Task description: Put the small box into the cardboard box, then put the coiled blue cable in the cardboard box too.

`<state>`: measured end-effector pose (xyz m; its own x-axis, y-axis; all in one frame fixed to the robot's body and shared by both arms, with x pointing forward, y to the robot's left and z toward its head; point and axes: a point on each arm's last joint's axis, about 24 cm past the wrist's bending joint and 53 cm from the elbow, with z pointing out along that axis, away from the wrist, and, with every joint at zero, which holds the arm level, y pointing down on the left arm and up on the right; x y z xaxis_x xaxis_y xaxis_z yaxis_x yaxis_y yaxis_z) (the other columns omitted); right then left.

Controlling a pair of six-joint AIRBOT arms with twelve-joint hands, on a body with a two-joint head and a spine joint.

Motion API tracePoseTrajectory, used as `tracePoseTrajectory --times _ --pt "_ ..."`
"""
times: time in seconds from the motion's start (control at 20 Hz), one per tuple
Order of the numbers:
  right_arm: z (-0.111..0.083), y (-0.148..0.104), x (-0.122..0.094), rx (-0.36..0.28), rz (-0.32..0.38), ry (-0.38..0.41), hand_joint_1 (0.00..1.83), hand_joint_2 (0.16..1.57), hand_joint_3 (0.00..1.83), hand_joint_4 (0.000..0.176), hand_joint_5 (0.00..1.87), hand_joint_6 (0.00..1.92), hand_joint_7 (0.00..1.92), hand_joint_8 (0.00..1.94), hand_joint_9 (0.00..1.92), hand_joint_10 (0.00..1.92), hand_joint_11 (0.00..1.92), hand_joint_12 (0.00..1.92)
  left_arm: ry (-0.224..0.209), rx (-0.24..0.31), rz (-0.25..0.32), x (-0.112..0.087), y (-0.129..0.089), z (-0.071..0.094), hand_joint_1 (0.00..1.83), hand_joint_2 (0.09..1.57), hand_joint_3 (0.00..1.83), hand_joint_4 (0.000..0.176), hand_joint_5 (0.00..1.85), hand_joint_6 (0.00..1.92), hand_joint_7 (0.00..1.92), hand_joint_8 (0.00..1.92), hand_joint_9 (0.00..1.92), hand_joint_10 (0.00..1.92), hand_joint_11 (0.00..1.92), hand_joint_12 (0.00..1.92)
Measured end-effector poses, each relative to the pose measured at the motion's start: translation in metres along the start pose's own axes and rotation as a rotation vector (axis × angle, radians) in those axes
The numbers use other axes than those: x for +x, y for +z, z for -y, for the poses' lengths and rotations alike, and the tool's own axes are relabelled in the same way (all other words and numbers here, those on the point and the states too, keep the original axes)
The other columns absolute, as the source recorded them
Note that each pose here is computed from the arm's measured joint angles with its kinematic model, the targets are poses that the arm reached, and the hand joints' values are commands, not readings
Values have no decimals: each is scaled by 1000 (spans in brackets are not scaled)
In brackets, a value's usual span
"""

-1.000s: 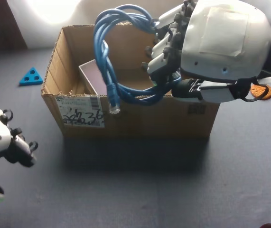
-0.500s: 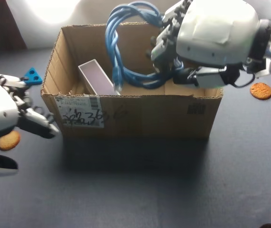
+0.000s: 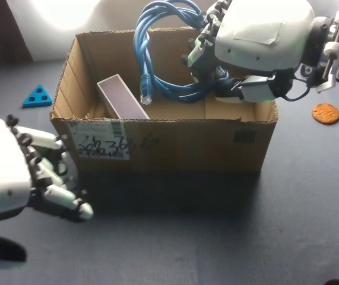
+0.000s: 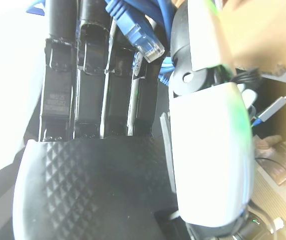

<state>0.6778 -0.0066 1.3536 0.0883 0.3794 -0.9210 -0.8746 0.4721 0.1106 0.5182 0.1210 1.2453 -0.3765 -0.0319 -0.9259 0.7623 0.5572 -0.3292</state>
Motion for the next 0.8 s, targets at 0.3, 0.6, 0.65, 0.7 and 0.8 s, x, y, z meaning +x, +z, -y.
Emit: tracePoseTrajectory --times 0.3,0.6,0.65,0.7,0.8 --pt "1 -1 6 5 -12 6 1244 1058 0 31 1107 809 1137 700 1231 4 870 696 5 2 -21 7 -5 0 837 1206 0 0 600 5 739 3 729 0 269 841" --pt "2 -1 7 8 -14 8 1108 1055 0 0 857 453 1014 49 1019 5 628 770 24 9 -16 6 -4 2 847 1204 0 0 597 4 749 4 745 6 264 884" --pt "2 -1 7 9 -13 9 1112 1030 0 0 895 192 1016 18 1009 3 597 805 24 9 -16 6 -4 2 845 1205 0 0 595 3 745 1 741 4 260 883" --pt "2 -2 9 7 -14 11 1101 1027 0 0 920 82 1007 5 995 3 571 839 24 9 -16 6 -4 2 822 1206 0 0 593 2 740 0 740 3 264 883" --pt "2 -3 12 7 -21 10 1024 1050 1 0 894 13 951 0 938 0 451 949 23 9 -16 6 -4 2 762 1221 0 0 597 1 741 0 737 1 278 837"
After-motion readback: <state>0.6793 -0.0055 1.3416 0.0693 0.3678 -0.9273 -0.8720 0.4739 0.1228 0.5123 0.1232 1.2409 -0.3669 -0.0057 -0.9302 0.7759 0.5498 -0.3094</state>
